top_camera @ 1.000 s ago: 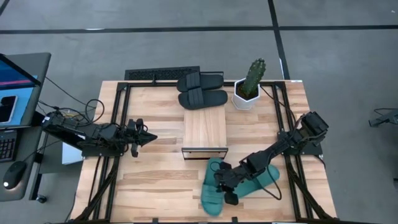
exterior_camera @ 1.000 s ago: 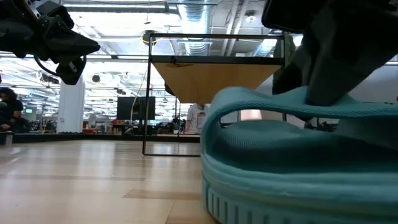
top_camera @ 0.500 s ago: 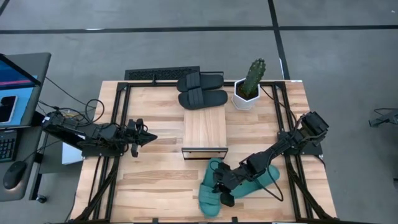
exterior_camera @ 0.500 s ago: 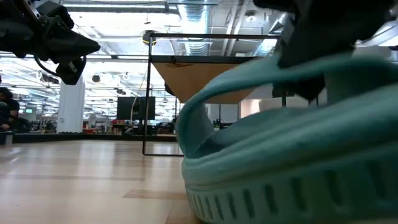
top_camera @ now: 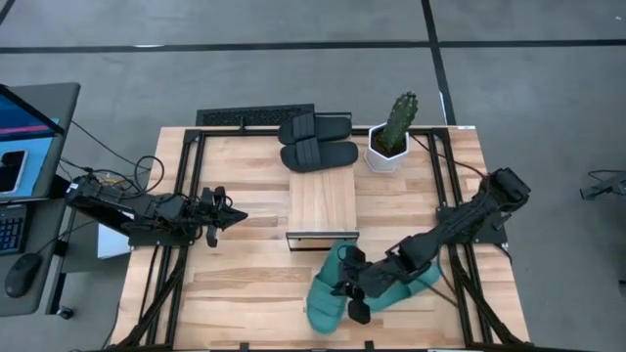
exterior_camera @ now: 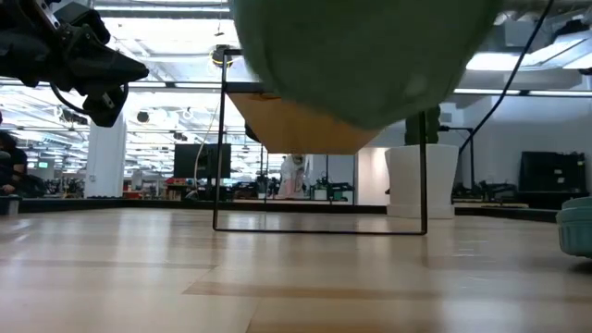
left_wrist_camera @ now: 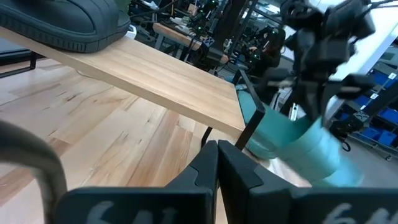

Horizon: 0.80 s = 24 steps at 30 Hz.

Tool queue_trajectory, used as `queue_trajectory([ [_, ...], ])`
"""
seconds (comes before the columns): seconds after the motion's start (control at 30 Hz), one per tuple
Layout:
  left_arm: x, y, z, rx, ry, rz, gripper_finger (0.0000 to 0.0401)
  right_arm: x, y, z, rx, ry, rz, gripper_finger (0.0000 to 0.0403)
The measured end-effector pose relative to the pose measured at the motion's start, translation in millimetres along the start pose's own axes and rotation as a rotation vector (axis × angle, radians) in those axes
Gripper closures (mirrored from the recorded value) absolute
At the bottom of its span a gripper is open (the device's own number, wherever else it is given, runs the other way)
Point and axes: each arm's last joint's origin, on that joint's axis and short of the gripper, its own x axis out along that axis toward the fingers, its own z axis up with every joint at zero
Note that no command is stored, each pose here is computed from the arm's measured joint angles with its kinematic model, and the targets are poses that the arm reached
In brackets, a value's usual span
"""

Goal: Pick and place slides into the shelf
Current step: Put the left green slipper on the shelf

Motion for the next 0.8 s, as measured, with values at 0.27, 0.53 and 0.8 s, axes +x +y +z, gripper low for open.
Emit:
queue_trajectory([
  [0.27, 0, 0, 0, 0.001, 0.003, 0.002, 0.0401, -27, 18, 24, 0.015, -0.128, 0.026, 0.0402],
  [0.53, 0, 1, -2, 0.006, 0.016, 0.008, 0.0401, -48, 31, 57, 0.007, -0.256, 0.018, 0.0403],
  [0.8, 0, 1, -2, 0.007, 0.014, 0.014, 0.0401, -59, 9, 94, 0.027, -0.395, -0.193, 0.0403],
])
